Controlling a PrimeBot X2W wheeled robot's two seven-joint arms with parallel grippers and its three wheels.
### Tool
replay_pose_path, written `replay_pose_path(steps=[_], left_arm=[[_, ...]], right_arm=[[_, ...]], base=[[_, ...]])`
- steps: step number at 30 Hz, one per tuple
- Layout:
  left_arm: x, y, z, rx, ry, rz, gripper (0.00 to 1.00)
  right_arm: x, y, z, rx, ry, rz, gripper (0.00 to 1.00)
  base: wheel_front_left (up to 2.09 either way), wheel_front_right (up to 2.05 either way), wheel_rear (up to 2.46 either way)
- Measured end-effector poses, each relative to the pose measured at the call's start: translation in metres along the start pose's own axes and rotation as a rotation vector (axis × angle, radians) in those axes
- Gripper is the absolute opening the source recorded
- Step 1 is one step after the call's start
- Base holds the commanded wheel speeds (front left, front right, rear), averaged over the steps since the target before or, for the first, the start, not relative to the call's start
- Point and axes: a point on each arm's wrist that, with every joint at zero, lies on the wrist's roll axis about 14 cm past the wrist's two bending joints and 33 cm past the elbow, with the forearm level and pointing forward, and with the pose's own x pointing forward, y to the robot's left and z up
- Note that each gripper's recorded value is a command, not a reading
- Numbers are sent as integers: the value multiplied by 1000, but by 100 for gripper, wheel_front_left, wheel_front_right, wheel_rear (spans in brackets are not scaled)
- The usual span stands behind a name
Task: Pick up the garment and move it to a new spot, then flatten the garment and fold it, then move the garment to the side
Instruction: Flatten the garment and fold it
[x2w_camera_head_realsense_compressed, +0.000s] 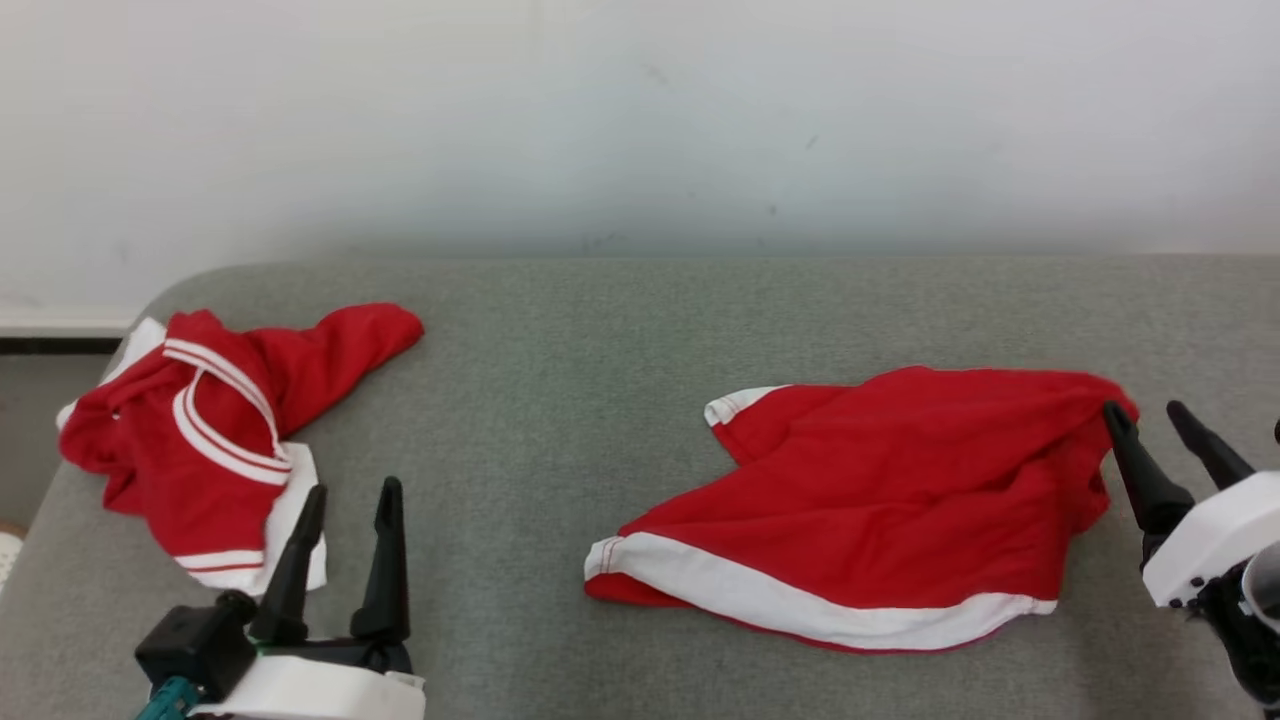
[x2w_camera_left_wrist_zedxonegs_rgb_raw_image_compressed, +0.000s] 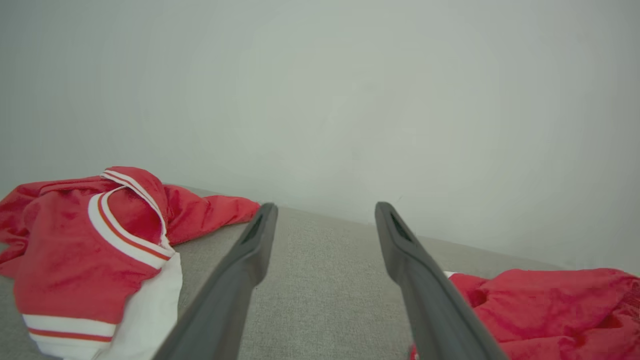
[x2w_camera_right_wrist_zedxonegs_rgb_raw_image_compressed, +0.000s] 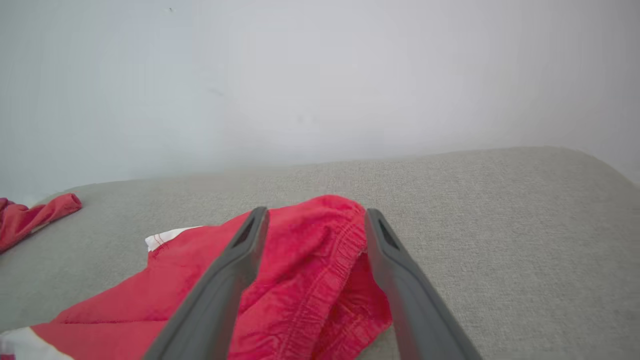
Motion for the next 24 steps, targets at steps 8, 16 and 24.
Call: replay_pose_path(steps=[8, 16, 24], left_arm=[[6, -15, 2, -3, -11, -42, 100], [1, -13, 1, -13, -5, -34, 100], [-6, -6, 5, -14, -16, -10, 100]], right_arm=[[-57, -33, -35, 59, 65, -109, 100], [-78, -30, -24, -6, -94, -130, 100], [-102, -13, -20, -90, -307, -137, 100]], base=[[0, 0, 0], [0, 0, 0], [0, 0, 0]])
